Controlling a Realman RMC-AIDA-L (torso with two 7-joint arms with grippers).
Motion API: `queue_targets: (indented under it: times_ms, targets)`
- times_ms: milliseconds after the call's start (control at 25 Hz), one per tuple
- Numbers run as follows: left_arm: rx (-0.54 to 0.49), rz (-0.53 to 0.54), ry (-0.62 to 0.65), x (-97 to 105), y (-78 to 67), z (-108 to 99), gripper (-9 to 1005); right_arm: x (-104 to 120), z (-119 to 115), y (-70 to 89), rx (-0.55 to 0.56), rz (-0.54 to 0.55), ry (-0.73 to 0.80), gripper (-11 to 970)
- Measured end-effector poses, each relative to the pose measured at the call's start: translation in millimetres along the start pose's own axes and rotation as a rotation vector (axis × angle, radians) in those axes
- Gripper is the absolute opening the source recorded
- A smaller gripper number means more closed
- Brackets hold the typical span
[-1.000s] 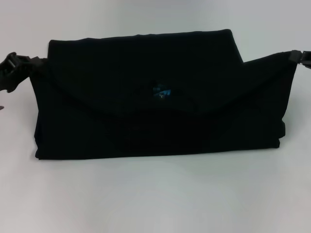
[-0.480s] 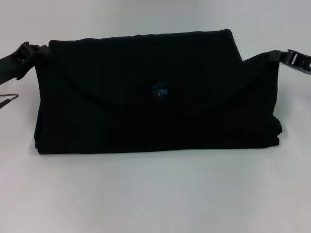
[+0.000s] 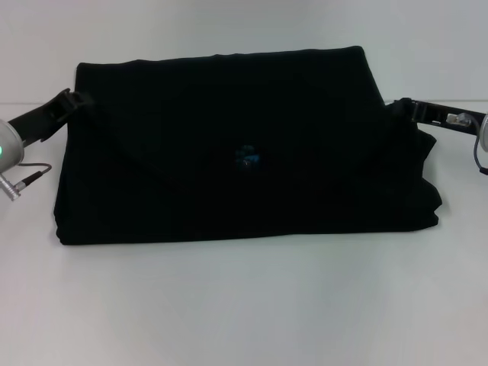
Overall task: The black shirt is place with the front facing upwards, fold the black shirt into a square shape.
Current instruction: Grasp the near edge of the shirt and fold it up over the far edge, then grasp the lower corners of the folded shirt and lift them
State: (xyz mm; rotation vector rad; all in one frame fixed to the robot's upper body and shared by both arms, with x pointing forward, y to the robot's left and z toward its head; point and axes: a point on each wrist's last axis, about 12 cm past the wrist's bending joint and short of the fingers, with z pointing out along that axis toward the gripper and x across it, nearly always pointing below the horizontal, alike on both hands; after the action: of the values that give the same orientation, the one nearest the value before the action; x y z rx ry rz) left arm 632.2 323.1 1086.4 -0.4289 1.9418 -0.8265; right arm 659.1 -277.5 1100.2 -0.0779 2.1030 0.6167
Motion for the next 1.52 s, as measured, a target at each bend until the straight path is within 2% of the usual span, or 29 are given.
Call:
queue_targets:
  times_ms: [120, 240, 360, 560, 680, 800, 880, 1000, 1080, 1240, 1320, 1520]
  targets:
    - [-0.017, -0.015, -0.018, 1.8, 4.8, -2.7, 40, 2.8, -2.5, -2.9, 0.004, 0.010, -0.004, 37]
    - [-0.022, -0.034, -0.023, 1.8, 12.1, -9.7, 173, 5.2, -10.1, -10.7, 0.001, 0.043, -0.017, 45]
    - [-0.022, -0.053, -0.022, 2.2, 20.0, -18.6, 295, 7.0, -21.7, -18.5, -0.032, 0.083, -0.043, 264]
    - [0.017, -0.080, 0.003, 1.0, 27.1, -32.7, 467, 8.1, -44.1, -29.1, -0.096, 0.144, -0.112, 536]
    - [0.075, -0.107, 0.051, -3.0, 29.5, -46.4, 531, 15.0, -59.8, -31.3, -0.171, 0.139, -0.147, 657]
    - [0.115, -0.118, 0.148, -8.8, 31.3, -61.2, 595, 27.0, -75.8, -28.3, -0.272, 0.051, -0.149, 778]
    - [0.119, -0.121, 0.212, -10.7, 32.6, -68.3, 638, 37.8, -84.9, -22.5, -0.351, -0.058, -0.131, 808]
    - [0.074, -0.098, 0.307, -13.7, 37.2, -78.0, 702, 59.5, -92.6, -12.4, -0.451, -0.222, -0.088, 854]
    - [0.030, -0.059, 0.345, -15.4, 40.4, -80.9, 818, 73.9, -94.0, -5.5, -0.498, -0.297, -0.067, 884]
    - [-0.001, 0.006, 0.385, -13.4, 40.6, -77.9, 813, 96.4, -92.0, 8.6, -0.572, -0.394, -0.029, 945]
    - [-0.010, 0.036, 0.408, -11.1, 39.2, -74.6, 811, 105.2, -89.2, 15.0, -0.602, -0.439, 0.000, 943]
    - [-0.048, 0.087, 0.446, -6.0, 38.6, -67.4, 814, 113.7, -81.9, 26.2, -0.643, -0.479, 0.039, 938]
